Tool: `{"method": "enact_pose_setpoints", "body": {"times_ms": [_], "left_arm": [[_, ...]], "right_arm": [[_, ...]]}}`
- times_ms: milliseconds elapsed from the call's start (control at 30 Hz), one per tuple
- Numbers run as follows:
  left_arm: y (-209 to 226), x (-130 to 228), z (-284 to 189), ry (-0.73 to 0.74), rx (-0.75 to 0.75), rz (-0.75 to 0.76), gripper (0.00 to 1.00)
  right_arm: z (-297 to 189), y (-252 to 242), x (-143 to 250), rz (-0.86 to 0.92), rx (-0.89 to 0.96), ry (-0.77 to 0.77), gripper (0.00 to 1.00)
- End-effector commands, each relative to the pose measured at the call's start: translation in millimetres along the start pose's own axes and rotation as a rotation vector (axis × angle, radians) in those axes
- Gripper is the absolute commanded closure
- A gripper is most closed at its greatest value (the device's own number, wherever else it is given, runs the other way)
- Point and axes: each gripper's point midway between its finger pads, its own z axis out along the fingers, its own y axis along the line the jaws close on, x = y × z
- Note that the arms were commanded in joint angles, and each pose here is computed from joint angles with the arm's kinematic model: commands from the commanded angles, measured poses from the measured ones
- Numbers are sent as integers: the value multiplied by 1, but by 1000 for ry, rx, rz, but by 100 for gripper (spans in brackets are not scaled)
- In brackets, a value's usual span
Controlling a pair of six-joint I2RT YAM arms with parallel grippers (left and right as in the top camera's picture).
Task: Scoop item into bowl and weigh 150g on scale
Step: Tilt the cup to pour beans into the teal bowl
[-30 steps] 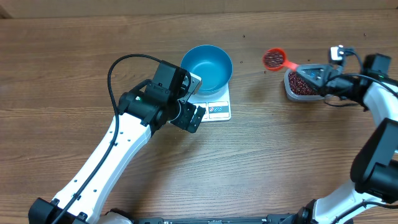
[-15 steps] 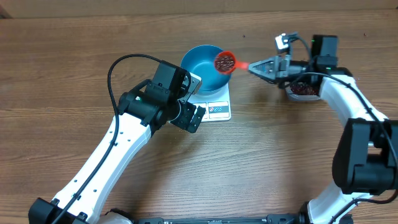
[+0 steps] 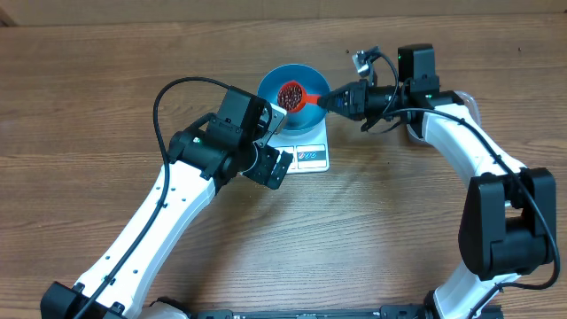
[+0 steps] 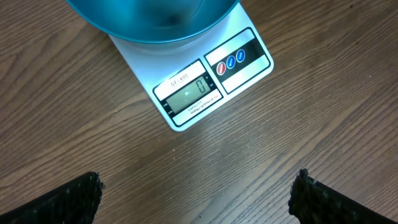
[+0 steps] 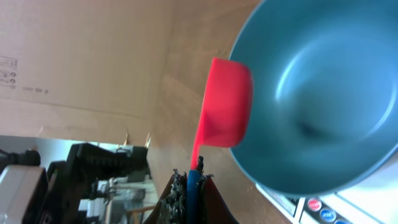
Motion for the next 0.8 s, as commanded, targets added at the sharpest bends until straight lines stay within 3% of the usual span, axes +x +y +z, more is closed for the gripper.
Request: {"method": "enact_pose_setpoints", "body": {"times_ms": [0, 233, 500, 767], "left_arm": [[-1, -4, -9, -29, 7, 6, 0], [-1, -4, -9, -29, 7, 6, 0], [-1, -4, -9, -29, 7, 6, 0], [-1, -4, -9, -29, 7, 6, 0]], "right_arm": [[-6, 12, -19, -60, 3, -35, 96], [-6, 4, -22, -104, 58, -54, 96], [-1, 4, -14, -366, 131, -26, 96], [-3, 11, -16, -515, 130, -26, 96]]}}
